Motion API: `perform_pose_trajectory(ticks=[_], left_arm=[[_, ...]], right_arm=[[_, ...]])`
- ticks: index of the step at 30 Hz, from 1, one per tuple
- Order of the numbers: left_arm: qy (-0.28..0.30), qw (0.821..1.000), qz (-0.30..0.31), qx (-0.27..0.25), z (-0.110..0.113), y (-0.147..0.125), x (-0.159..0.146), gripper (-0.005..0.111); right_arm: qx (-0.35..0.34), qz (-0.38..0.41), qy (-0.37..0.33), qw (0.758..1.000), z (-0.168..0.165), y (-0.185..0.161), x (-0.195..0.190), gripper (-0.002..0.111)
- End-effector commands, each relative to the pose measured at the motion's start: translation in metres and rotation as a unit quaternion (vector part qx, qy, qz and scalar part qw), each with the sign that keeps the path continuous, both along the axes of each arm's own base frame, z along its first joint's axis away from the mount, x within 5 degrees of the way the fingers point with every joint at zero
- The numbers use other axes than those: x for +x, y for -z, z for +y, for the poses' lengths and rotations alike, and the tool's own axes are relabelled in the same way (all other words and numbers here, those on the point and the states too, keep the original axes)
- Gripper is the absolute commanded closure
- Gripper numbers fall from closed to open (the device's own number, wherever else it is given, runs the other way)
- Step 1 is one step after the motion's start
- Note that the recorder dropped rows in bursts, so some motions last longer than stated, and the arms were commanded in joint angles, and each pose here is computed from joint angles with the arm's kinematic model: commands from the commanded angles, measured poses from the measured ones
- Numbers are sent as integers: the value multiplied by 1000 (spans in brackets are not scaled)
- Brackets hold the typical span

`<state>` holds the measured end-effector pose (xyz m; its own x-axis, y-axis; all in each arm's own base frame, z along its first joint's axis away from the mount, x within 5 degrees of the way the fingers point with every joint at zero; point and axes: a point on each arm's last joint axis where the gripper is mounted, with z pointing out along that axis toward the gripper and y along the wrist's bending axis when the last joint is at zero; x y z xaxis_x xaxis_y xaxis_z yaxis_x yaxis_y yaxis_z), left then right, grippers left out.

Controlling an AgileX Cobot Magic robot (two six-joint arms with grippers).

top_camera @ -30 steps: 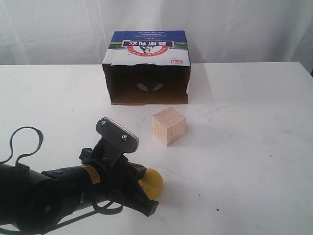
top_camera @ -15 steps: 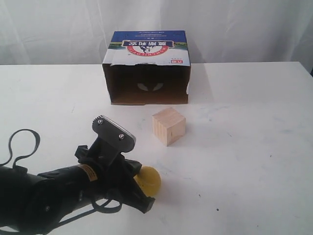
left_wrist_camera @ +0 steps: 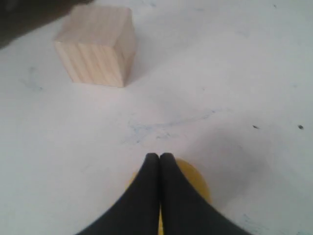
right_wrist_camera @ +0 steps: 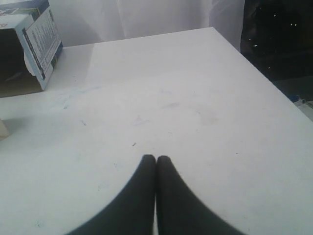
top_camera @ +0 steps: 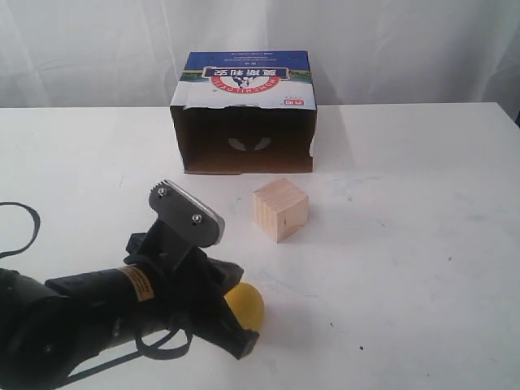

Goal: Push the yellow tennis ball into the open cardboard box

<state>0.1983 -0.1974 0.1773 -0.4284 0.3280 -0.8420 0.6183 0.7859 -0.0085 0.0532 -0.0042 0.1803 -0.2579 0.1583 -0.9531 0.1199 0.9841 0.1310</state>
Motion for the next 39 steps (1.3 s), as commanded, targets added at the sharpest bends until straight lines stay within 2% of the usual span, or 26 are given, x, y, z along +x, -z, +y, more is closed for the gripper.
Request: perform_pose_trajectory(ticks=[1, 5, 15, 18, 21, 26, 30, 32, 34, 35, 37, 39], left_arm=[[42, 999, 15, -4, -3, 0, -8, 107], [65, 998, 3, 4, -7, 4, -7, 107], [68, 996, 41, 46, -12, 45, -2, 107], [66, 995, 46, 51, -11, 46, -3, 107], [39, 997, 49, 46, -9, 46, 0, 107], [23, 995, 26, 89, -2, 47, 4, 107], [11, 995, 18, 101, 0, 46, 6, 107], [-30, 995, -2, 98, 5, 43, 11, 107], [-85, 992, -49, 85, 13, 23, 17, 107], [-97, 990, -82, 68, 18, 2, 17, 107], [-81, 992, -93, 18, 18, -22, 9, 107], [-50, 994, -95, 6, 11, -20, 9, 107]], right_arm=[[-1, -7, -2, 1000, 0, -1, 0, 108], [-1, -7, -2, 1000, 0, -1, 0, 108], [-1, -7, -2, 1000, 0, -1, 0, 108], [-1, -7, -2, 1000, 0, -1, 0, 108], [-1, -7, -2, 1000, 0, -1, 0, 108], [-1, -7, -2, 1000, 0, -1, 0, 108], [-1, -7, -2, 1000, 0, -1, 0, 108], [-1, -7, -2, 1000, 0, -1, 0, 108], [-1, -7, -2, 1000, 0, -1, 0, 108], [-1, -7, -2, 1000, 0, -1, 0, 108], [-1, -7, -2, 1000, 0, -1, 0, 108], [-1, -7, -2, 1000, 0, -1, 0, 108]])
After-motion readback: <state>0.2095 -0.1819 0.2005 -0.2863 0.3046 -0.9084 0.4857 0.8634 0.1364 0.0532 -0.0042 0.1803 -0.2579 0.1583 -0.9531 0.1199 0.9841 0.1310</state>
